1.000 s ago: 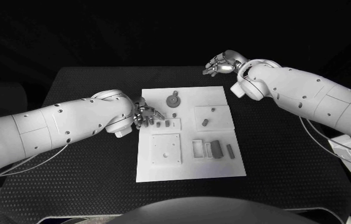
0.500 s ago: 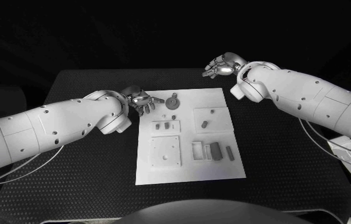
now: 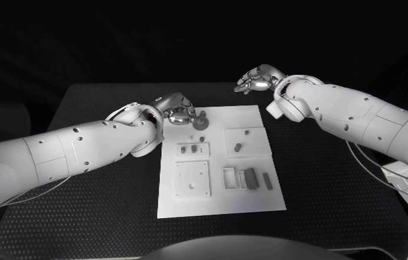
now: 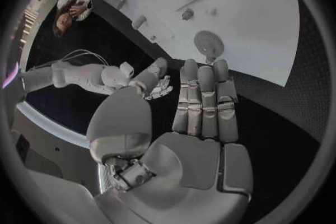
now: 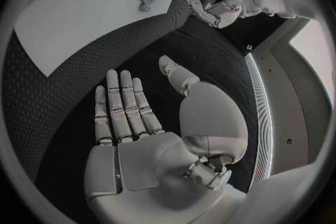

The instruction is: Assemble the parts on the task board

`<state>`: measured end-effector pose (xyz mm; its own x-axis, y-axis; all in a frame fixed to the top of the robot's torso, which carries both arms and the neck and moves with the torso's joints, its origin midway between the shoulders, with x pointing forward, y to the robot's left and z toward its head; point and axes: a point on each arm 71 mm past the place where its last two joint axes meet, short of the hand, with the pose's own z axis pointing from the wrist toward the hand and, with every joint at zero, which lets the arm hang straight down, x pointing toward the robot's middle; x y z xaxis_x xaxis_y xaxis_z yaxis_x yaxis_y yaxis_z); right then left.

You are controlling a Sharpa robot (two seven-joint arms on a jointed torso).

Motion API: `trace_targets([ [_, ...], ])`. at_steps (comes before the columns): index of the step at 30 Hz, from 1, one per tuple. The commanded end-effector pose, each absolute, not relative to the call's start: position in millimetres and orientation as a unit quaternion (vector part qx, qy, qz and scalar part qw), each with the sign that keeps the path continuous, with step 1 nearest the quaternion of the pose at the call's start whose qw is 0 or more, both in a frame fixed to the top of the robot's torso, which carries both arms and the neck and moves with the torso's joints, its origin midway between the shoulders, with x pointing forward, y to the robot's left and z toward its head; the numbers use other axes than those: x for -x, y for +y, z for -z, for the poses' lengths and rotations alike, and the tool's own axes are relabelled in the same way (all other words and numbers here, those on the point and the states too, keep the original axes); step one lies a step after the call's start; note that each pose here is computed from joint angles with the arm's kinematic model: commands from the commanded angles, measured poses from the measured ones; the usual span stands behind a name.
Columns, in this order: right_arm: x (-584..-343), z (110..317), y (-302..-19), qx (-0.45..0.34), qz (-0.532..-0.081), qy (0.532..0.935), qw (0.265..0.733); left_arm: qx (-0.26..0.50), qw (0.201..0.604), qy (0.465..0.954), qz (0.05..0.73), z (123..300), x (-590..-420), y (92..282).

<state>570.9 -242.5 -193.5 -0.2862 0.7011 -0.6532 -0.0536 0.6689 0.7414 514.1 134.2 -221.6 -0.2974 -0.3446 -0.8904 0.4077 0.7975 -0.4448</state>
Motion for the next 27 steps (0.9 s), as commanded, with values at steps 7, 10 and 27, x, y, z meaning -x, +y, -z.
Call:
trace_targets([
  [7, -570.7, 193.8, -238.7, -0.217, -0.348, 0.726, 0.552, -0.175, 0.579, 0.743, 0.288, 232.4, -508.9, 115.0],
  [10, -570.8, 194.0, -238.6, -0.217, -0.348, 0.726, 0.552, -0.179, 0.568, 0.753, 0.279, 235.6, -509.3, 114.9],
  [27, -570.8, 194.3, -236.5, -0.216, -0.349, 0.726, 0.551, -0.171, 0.555, 0.762, 0.285, 243.8, -511.4, 110.5],
])
